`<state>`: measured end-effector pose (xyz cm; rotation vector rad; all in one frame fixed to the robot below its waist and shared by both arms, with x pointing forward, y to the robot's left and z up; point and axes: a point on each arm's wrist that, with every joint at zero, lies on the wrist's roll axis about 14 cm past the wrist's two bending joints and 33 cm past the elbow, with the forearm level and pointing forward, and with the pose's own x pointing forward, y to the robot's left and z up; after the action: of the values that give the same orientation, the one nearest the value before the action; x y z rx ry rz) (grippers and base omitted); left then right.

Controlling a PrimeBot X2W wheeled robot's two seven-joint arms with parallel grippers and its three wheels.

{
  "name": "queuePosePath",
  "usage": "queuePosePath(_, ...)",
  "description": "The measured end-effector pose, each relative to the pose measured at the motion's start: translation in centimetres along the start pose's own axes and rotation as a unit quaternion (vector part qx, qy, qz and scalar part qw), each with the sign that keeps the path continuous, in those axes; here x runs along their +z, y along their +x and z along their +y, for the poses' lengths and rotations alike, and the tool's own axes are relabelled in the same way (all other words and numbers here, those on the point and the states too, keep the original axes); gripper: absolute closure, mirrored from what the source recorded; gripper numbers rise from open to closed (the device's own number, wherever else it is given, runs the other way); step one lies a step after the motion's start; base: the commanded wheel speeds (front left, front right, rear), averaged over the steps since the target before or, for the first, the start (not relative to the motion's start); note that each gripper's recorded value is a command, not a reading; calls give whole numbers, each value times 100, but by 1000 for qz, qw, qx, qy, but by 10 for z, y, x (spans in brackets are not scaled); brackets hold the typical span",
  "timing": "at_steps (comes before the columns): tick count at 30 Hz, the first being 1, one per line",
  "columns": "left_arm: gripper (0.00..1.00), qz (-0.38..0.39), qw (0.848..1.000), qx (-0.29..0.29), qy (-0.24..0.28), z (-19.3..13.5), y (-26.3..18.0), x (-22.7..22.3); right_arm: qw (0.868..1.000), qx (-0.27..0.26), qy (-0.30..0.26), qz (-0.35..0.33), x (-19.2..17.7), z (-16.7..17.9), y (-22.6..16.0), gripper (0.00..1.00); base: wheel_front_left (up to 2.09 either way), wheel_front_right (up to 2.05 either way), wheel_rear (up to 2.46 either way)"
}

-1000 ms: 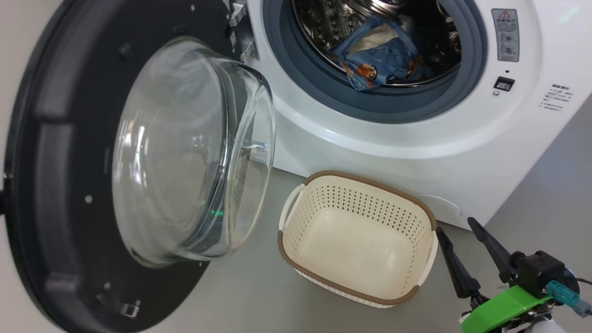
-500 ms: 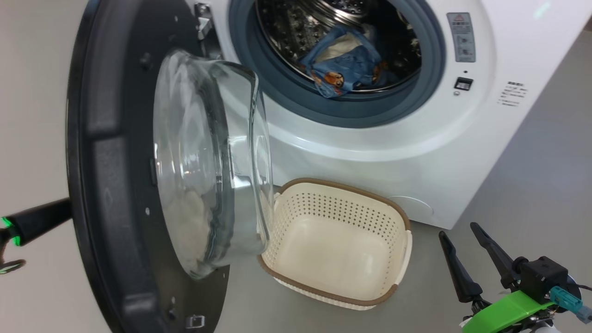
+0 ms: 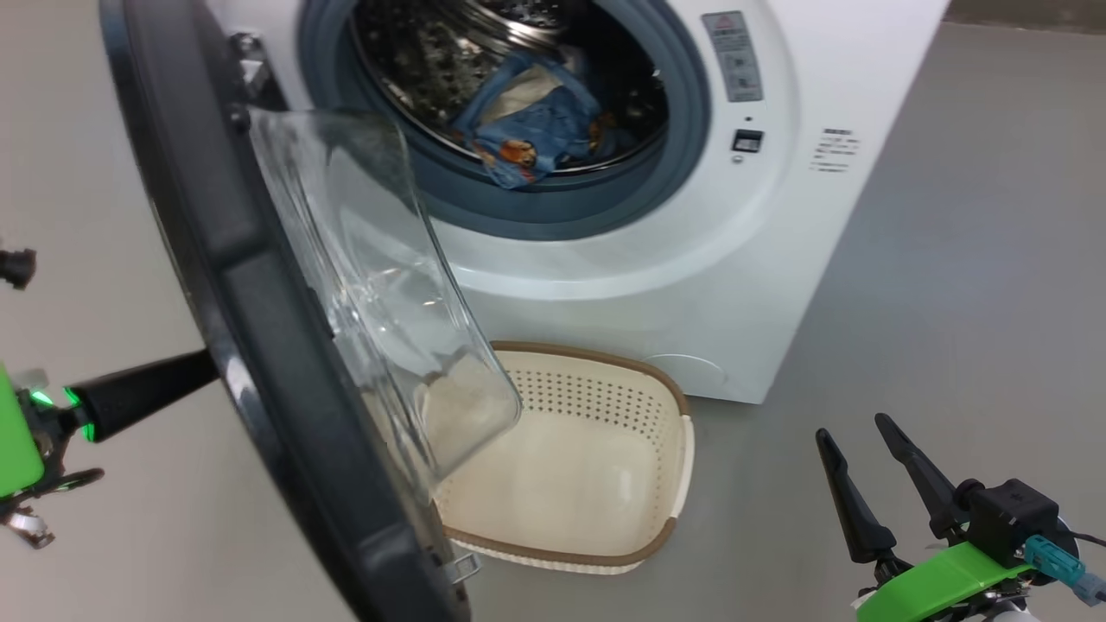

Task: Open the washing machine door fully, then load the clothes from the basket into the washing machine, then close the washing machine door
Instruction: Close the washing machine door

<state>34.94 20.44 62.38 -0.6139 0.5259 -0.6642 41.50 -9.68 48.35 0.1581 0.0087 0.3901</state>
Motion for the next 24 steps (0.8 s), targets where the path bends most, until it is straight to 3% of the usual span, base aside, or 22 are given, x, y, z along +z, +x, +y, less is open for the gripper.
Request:
queuePosePath(13, 100, 25, 997, -59, 33, -21, 57, 15, 998, -70, 5, -8, 5, -35, -30, 0, 0, 0, 0)
queuePosePath(24, 100, 38, 995, -83, 30, -22, 103, 20, 992, -128, 3, -13, 9, -65, -56, 0, 0, 0, 0)
